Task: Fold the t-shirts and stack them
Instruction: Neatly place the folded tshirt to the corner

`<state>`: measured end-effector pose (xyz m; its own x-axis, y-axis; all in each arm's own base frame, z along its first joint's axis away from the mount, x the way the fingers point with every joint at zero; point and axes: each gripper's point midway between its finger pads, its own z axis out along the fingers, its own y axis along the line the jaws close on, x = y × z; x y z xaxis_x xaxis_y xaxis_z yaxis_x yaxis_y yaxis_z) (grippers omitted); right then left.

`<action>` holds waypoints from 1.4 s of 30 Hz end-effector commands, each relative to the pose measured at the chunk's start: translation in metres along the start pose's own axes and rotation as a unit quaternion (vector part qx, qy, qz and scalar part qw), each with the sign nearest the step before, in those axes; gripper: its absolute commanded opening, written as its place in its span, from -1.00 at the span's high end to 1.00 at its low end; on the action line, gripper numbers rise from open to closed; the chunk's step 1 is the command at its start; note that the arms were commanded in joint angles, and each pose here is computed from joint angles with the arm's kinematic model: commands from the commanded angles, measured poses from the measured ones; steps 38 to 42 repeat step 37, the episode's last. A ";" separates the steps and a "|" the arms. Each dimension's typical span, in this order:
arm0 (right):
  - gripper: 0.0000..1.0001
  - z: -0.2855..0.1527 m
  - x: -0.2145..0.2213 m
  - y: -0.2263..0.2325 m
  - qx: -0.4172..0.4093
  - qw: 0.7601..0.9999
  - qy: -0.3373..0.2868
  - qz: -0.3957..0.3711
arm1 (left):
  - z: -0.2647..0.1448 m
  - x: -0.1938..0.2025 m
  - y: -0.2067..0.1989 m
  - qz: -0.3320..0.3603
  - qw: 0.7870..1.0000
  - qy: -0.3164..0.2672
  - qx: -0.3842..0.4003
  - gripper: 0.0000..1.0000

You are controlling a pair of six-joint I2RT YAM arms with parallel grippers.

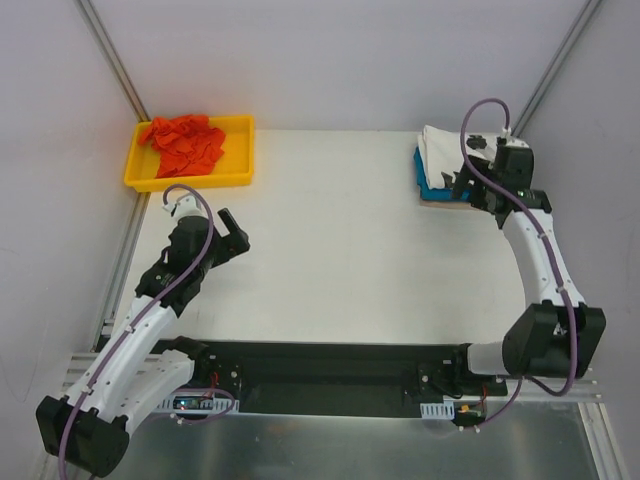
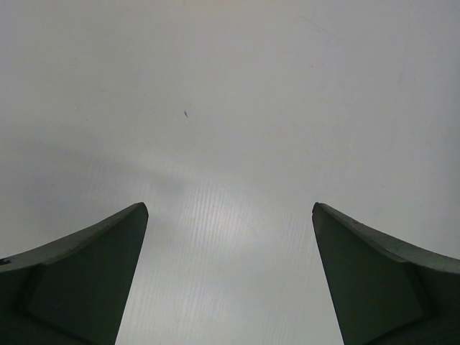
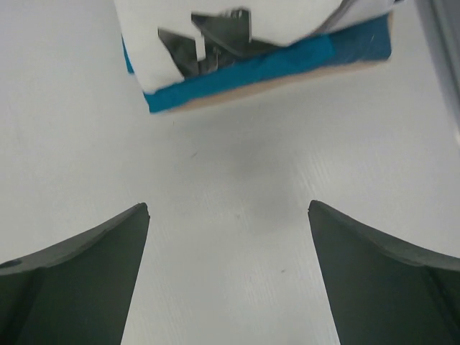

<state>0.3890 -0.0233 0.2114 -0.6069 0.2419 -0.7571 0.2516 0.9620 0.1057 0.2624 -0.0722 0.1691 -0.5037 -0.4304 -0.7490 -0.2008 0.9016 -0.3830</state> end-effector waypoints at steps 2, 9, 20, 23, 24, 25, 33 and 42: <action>-0.93 -0.029 0.023 0.022 -0.066 0.993 -0.055 0.080 | 0.004 0.010 0.001 -0.022 1.000 0.019 -0.001 -0.99; -0.93 -0.047 0.092 0.044 -0.127 0.991 -0.024 0.031 | 0.010 0.019 0.001 -0.017 0.999 0.040 -0.004 -0.99; -0.93 -0.037 0.175 0.055 -0.182 0.983 0.022 0.017 | 0.007 0.019 0.003 -0.016 0.999 0.028 0.003 -0.99; -0.93 -0.037 0.176 0.058 -0.186 0.982 0.012 0.026 | 0.008 0.023 0.007 -0.015 0.999 0.030 -0.002 -0.99; -0.93 -0.038 0.173 0.058 -0.187 0.982 0.005 0.027 | 0.008 0.023 0.008 -0.014 0.999 0.030 -0.004 -0.99; -0.93 -0.039 0.170 0.059 -0.187 0.982 0.000 0.027 | 0.008 0.022 0.007 -0.014 0.999 0.028 -0.004 -0.99; -0.93 -0.046 0.155 0.052 -0.172 0.984 -0.044 0.025 | 0.009 0.017 0.009 -0.012 1.000 0.021 -0.014 -0.99; -0.93 -0.051 0.152 0.052 -0.176 0.982 -0.060 0.028 | 0.011 0.014 0.005 -0.010 1.000 0.024 -0.013 -0.98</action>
